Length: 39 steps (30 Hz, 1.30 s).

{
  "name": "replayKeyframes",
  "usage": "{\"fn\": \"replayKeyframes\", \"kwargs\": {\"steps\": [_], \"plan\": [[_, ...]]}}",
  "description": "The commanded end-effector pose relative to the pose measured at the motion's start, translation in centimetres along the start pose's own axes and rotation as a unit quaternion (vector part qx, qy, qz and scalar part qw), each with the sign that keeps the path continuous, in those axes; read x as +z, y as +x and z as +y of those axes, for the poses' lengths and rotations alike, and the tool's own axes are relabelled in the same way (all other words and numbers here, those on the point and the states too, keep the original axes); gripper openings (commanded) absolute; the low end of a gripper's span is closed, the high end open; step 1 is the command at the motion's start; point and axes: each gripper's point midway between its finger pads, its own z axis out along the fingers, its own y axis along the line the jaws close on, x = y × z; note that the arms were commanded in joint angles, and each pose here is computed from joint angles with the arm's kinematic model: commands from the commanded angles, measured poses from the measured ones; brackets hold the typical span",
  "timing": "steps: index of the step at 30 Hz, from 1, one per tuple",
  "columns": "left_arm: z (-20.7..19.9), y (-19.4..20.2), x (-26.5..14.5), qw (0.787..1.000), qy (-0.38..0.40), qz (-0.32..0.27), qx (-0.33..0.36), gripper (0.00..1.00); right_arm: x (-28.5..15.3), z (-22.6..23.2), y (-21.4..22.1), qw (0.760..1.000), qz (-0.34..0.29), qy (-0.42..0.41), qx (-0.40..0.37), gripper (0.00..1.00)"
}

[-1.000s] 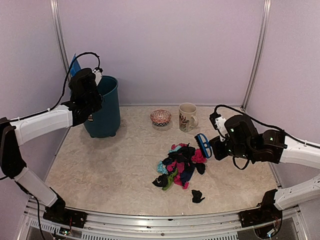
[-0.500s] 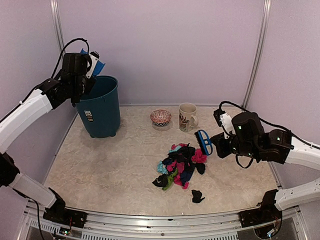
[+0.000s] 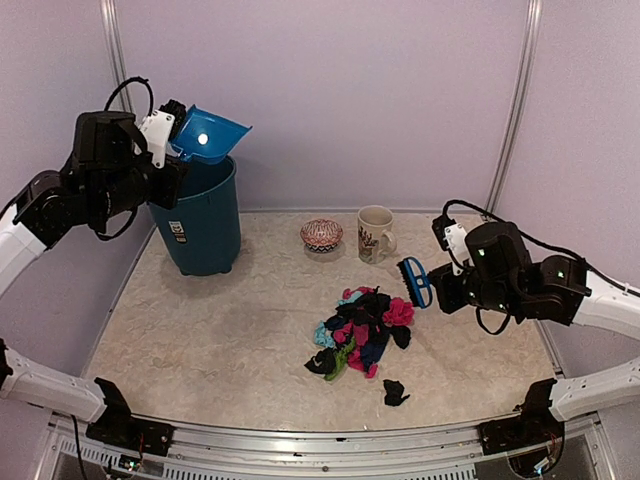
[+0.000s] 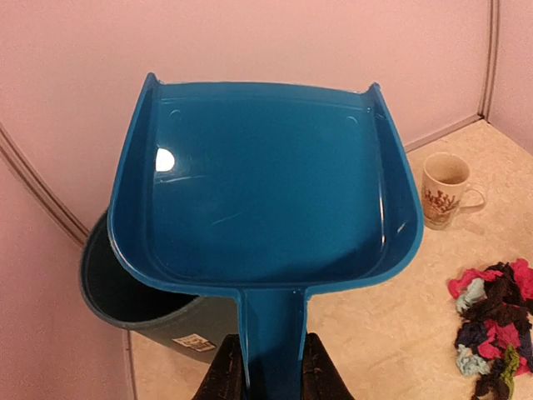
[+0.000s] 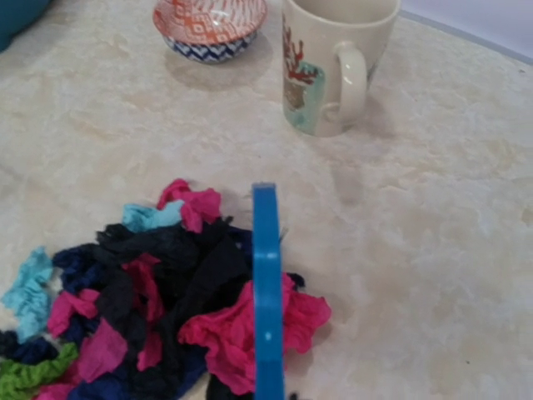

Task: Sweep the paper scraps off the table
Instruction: Sweep the paper scraps into the dustpan.

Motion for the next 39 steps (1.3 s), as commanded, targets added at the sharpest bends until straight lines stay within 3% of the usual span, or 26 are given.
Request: {"fn": "replayKeyframes", "kwargs": {"steps": [1, 17, 28, 39], "plan": [[-5.2, 4.4, 0.0, 0.991, 0.107, 0.058, -0.059, 0.0, 0.4, -1.1, -0.9, 1.0, -0.002, 0.027, 0.008, 0.0], [-16.1, 20.2, -2.9, 0.941, 0.206, 0.247, -0.103, 0.0, 2.1, -2.6, 0.2, 0.998, 0.021, 0.05, 0.008, 0.0], [-23.3, 25.1, -7.4, 0.897, 0.301, 0.316, -0.068, 0.0, 2.3, -2.7, 0.4, 0.999, 0.023, 0.047, 0.013, 0.0], [-24.8, 30.3, -11.7, 0.872, 0.289, 0.392, -0.039, 0.0, 2.3, -2.7, 0.6, 0.999, 0.021, 0.044, 0.014, 0.0]]}}
